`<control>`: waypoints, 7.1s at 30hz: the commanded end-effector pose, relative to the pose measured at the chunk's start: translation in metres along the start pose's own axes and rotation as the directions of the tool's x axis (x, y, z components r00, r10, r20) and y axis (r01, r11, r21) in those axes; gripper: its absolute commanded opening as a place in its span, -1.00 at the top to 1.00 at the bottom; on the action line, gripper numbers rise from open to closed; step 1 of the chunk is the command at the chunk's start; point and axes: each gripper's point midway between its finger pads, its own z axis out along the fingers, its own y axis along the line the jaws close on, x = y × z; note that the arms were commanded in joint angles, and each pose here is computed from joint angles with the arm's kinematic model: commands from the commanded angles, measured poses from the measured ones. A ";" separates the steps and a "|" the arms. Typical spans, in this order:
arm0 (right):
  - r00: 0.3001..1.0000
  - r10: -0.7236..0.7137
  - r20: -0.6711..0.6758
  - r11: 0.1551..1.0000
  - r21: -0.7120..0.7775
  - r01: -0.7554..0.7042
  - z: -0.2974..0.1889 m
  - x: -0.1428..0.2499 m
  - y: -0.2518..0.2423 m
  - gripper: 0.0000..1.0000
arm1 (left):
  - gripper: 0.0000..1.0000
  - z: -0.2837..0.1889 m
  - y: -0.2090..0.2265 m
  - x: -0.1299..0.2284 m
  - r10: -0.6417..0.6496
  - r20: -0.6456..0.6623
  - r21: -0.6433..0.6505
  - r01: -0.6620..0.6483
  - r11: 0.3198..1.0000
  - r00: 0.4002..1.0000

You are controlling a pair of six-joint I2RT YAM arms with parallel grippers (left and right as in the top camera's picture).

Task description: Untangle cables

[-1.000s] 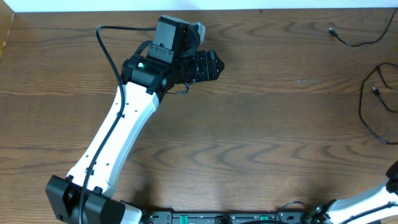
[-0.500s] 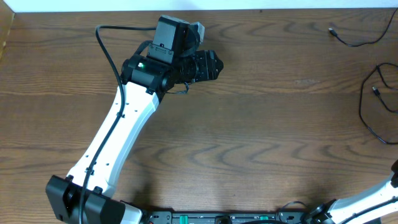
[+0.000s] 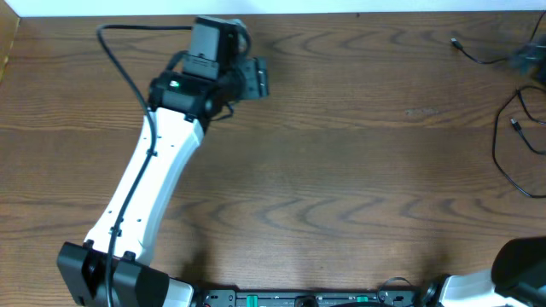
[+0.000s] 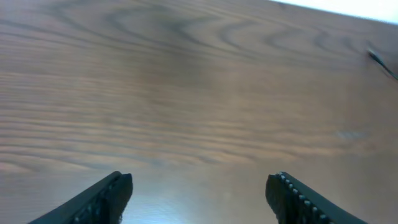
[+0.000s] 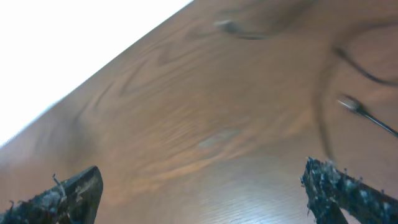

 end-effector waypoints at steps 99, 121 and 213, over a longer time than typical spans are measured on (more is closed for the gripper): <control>0.479 -0.539 0.693 0.678 0.019 0.735 -0.006 0.265 0.040 -0.99 | -1.00 -0.009 0.049 -0.003 -0.056 -0.008 -0.109 0.054 0.993 0.998; 0.479 -0.539 0.693 0.678 0.019 0.735 -0.006 0.265 0.040 -0.98 | -1.00 -0.053 0.061 0.004 -0.032 0.075 -0.171 0.045 0.984 0.997; 0.479 -0.539 0.693 0.678 0.019 0.735 -0.006 0.265 0.040 -0.99 | -1.00 -0.064 0.158 0.182 0.334 0.623 -0.323 -0.156 0.933 0.707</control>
